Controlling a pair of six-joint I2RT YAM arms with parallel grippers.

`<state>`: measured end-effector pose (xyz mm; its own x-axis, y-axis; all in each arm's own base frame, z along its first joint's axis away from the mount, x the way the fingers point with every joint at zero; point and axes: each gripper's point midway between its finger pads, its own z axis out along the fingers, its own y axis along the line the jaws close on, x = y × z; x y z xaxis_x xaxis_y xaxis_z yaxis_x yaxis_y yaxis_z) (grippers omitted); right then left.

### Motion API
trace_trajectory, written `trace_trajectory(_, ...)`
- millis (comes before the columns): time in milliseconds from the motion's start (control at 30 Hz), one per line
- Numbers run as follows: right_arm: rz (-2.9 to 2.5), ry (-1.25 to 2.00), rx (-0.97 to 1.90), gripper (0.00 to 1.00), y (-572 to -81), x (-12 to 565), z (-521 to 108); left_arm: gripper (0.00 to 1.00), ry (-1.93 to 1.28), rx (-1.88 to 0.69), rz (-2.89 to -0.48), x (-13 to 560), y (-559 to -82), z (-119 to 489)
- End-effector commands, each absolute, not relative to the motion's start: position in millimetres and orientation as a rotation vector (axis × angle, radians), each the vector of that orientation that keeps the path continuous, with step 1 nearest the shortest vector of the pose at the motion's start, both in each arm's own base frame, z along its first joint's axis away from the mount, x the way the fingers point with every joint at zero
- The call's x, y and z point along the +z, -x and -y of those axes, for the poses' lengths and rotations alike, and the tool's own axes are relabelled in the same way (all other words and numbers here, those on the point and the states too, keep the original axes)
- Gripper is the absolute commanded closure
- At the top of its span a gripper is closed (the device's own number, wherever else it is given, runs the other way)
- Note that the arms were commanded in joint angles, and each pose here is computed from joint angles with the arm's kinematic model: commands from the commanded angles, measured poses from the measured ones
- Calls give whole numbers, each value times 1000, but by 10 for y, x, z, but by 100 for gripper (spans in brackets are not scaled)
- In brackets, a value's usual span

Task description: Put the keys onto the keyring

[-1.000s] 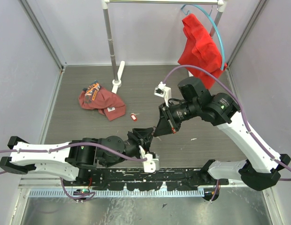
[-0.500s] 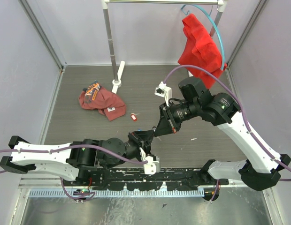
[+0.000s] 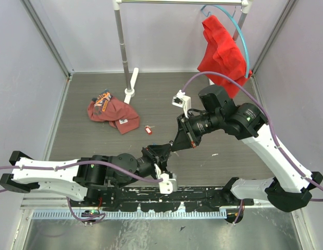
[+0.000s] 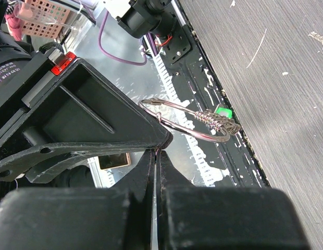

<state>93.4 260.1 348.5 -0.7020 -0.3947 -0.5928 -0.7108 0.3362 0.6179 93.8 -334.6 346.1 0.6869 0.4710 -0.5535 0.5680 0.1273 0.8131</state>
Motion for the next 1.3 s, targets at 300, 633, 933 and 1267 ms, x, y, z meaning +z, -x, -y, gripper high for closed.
trace_trajectory(300,-2154,1015,1367,99,-818,3760,-2557,71,-1435,-54,-918,3573,-1027,3226)
trace_trajectory(633,-2152,1016,1365,99,-823,3768,-2560,79,-1448,-49,-905,3566,-1017,3255)
trace_trajectory(933,-2158,1013,1353,99,-841,3743,-2563,89,-1467,-79,-896,3538,-935,3340)
trace_trajectory(1267,-2155,1018,1359,99,-831,3737,-2562,83,-1454,-105,-912,3530,-903,3368)
